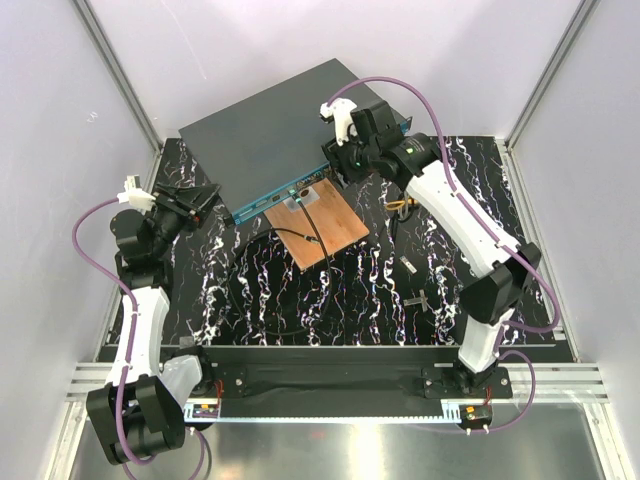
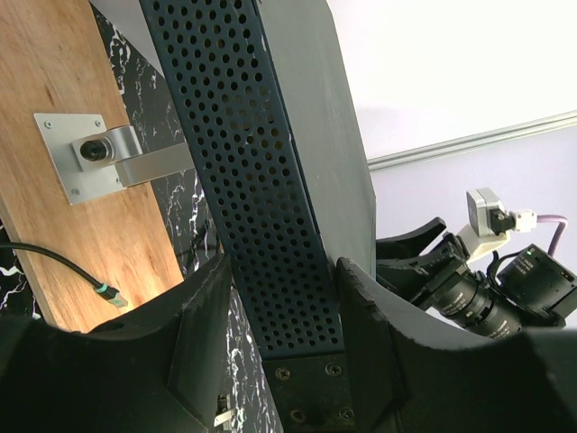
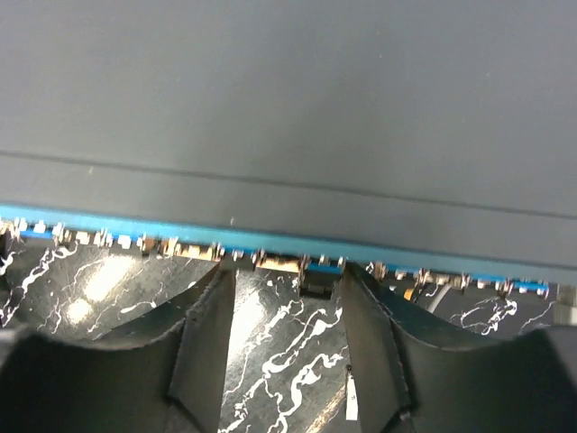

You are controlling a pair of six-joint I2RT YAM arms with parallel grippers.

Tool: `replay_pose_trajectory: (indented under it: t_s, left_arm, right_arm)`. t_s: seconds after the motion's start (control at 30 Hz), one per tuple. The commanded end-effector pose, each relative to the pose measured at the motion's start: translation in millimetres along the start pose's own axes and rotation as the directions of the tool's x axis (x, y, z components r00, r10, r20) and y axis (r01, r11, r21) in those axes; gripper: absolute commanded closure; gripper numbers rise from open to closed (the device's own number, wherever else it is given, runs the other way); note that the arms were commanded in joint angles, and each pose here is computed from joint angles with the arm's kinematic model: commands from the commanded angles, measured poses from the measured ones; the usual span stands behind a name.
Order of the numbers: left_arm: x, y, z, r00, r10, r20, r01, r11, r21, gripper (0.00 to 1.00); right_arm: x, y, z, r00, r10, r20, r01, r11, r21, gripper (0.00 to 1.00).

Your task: Insert the plug into the switch port

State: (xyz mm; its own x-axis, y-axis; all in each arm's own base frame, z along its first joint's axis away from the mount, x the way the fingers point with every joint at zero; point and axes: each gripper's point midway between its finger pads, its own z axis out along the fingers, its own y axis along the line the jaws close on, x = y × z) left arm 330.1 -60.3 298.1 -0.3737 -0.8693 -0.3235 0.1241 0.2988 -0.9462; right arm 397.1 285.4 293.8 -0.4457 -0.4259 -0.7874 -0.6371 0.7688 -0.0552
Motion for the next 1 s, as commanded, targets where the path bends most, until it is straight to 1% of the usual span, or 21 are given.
replay_pose_trajectory:
  t_s: [0.0,0.13,0.17,0.2,0.27,0.33,0.37,0.43,0.47,0.5,0.6,0.77,0.97]
  left_arm:
    - [-1,-17,2,0.996,0.087,-0.006,-0.087,0.994,0.065,0.53]
    - [-1,-17,2,0.996,0.088,-0.007,-0.087,0.994,0.064,0.53]
    - [-2,-17,2,0.996,0.088,-0.004,-0.087,0.994,0.063,0.53]
    - [-2,-16,2,0.996,0.087,-0.001,-0.087,0.994,0.06,0.53]
    - [-2,-16,2,0.996,0.087,-0.003,-0.087,0.994,0.061,0.53]
    - [-3,-18,3,0.996,0.092,0.002,-0.092,0.994,0.064,0.53]
    - [-3,-18,3,0.996,0.093,-0.001,-0.093,0.993,0.065,0.53]
    - [-3,-17,3,0.996,0.094,0.0,-0.094,0.994,0.064,0.53]
    - [-4,-17,3,0.996,0.093,0.004,-0.093,0.994,0.064,0.53]
    - [-4,-18,3,0.996,0.094,0.004,-0.094,0.993,0.065,0.53]
    - [-4,-19,3,0.995,0.099,0.007,-0.099,0.993,0.066,0.53]
    - [-5,-18,3,0.995,0.097,0.009,-0.098,0.993,0.065,0.53]
    - [-5,-18,3,0.995,0.096,0.009,-0.097,0.993,0.068,0.53]
  right_arm:
    - [-24,8,-27,0.992,-0.041,0.121,0.045,0.999,-0.029,0.44]
    - [1,-1,-39,0.997,-0.02,0.069,0.023,0.999,-0.043,0.42]
    - [14,-2,-37,0.999,-0.014,0.032,0.016,0.999,-0.051,0.42]
    - [17,-2,-41,1.0,-0.008,0.03,0.01,0.998,-0.059,0.42]
    - [31,-7,-38,1.0,0.004,-0.005,-0.004,0.998,-0.058,0.43]
    - [33,-11,-41,1.0,0.016,0.002,-0.016,0.999,-0.047,0.47]
    - [33,-14,-40,1.0,0.029,0.011,-0.029,0.999,-0.035,0.59]
    - [27,-17,-42,0.999,0.038,0.037,-0.037,0.999,-0.022,0.69]
    - [21,-18,-42,0.997,0.046,0.061,-0.045,0.999,-0.019,0.8]
    - [17,-19,-41,0.996,0.054,0.075,-0.053,0.999,-0.012,0.87]
    - [4,-21,-36,0.99,0.076,0.121,-0.075,0.997,-0.01,0.94]
    - [-14,-22,-28,0.981,0.112,0.161,-0.111,0.994,-0.015,0.95]
    - [-22,-15,-19,0.972,0.158,0.172,-0.15,0.987,-0.058,0.96]
